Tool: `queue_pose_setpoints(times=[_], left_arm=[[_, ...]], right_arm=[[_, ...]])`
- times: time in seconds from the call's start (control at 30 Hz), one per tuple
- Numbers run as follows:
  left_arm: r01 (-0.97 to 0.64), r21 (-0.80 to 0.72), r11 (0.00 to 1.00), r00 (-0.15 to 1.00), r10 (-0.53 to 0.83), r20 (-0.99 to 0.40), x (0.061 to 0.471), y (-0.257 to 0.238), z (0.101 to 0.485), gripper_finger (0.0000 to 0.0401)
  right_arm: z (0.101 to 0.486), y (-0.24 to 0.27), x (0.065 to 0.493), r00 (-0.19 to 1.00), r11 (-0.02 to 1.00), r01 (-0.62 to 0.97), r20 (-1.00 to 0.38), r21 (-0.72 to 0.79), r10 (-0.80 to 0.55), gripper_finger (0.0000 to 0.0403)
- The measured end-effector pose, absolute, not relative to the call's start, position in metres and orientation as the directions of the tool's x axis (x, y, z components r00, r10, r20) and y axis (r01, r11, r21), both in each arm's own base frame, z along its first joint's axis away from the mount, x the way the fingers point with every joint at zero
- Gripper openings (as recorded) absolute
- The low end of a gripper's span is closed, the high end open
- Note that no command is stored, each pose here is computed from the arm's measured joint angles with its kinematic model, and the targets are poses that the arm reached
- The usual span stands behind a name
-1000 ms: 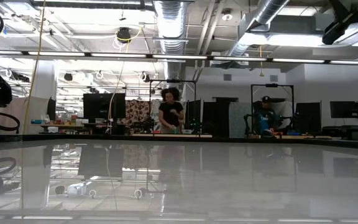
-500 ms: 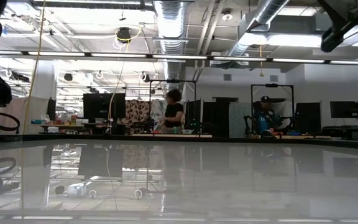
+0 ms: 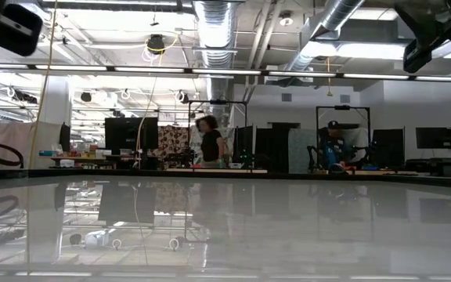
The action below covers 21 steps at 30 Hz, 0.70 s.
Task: Nest bowls inside each other
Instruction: Return to Home Position
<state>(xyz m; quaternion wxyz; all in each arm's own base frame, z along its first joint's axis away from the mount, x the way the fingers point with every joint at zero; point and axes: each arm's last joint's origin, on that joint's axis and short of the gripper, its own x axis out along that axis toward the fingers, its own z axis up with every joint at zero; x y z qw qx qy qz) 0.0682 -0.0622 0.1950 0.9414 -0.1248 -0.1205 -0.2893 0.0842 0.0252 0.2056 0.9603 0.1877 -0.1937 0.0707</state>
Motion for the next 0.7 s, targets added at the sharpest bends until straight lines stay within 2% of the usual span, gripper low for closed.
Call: queue_pose_setpoints(times=[0.4,0.7], left_arm=[[0.515,-0.199,0.834,0.851,-0.47,0.233,0.087,-0.037,0.188,0.0148],[0.371,-0.206,0.905,0.927,-0.347,0.146,0.094,-0.019,0.18,0.0148]], right_arm=[[0.202,0.025,0.086,0.929,0.979,-0.128,0.364,0.16,0.062,0.0179],[0.186,0.027,0.09,0.977,0.994,-0.076,0.203,0.076,0.059,0.0179]])
